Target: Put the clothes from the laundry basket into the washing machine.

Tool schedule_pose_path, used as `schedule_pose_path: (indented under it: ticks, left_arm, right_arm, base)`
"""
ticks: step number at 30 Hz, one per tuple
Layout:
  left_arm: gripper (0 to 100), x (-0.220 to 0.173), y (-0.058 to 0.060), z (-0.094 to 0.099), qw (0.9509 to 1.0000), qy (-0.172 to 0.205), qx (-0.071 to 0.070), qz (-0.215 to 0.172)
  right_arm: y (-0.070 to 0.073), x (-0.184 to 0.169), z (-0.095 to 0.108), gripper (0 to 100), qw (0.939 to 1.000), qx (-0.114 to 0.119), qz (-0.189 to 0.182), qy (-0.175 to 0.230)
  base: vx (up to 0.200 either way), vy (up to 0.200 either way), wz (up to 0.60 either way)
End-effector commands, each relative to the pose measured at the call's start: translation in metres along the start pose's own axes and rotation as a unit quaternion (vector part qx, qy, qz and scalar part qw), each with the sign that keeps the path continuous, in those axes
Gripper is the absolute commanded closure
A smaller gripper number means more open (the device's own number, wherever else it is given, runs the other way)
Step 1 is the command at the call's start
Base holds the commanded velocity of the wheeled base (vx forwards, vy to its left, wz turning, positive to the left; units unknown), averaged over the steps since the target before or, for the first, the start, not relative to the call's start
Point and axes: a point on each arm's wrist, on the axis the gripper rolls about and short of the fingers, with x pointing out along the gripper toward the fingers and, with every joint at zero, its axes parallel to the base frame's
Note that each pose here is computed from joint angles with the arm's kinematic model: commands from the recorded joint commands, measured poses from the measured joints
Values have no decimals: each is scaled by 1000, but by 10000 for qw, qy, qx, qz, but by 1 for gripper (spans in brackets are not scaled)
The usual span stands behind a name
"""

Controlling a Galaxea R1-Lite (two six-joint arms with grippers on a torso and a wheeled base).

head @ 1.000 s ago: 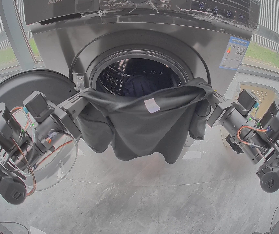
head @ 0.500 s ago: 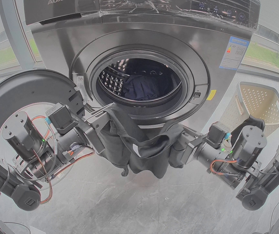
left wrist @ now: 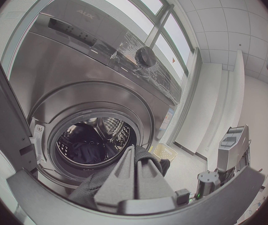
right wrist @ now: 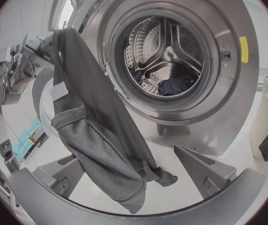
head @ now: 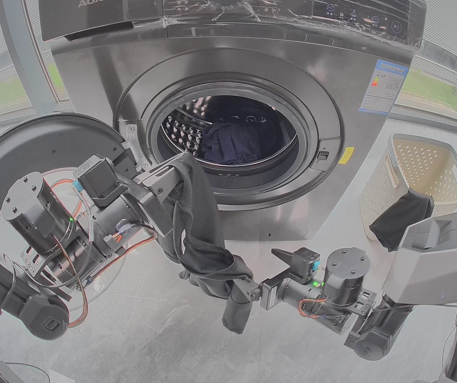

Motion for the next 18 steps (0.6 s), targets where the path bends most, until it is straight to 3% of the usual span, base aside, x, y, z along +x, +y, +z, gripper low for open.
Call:
schedule_pose_path:
  ticks: [1, 4, 8, 18]
  left_arm:
    - [100, -2, -4, 10, 9998, -170, 21, -58]
    - [100, -2, -4, 13, 9997, -214, 30, -67]
    - [100, -2, -4, 12, 9998, -207, 36, -65]
    - [100, -4, -10, 15, 9995, -225, 14, -204]
  right_arm:
    - [13, 10, -41, 0, 9982, -87, 181, 560]
    - [18, 5, -52, 0, 9966, -122, 247, 776]
    - [17, 11, -49, 0, 9975, -111, 211, 663]
    - [12, 43, -24, 0, 9998, -28, 158, -113]
  base:
    - [0, 0, 0]
    - [0, 0, 0]
    - [0, 0, 0]
    - [0, 0, 0]
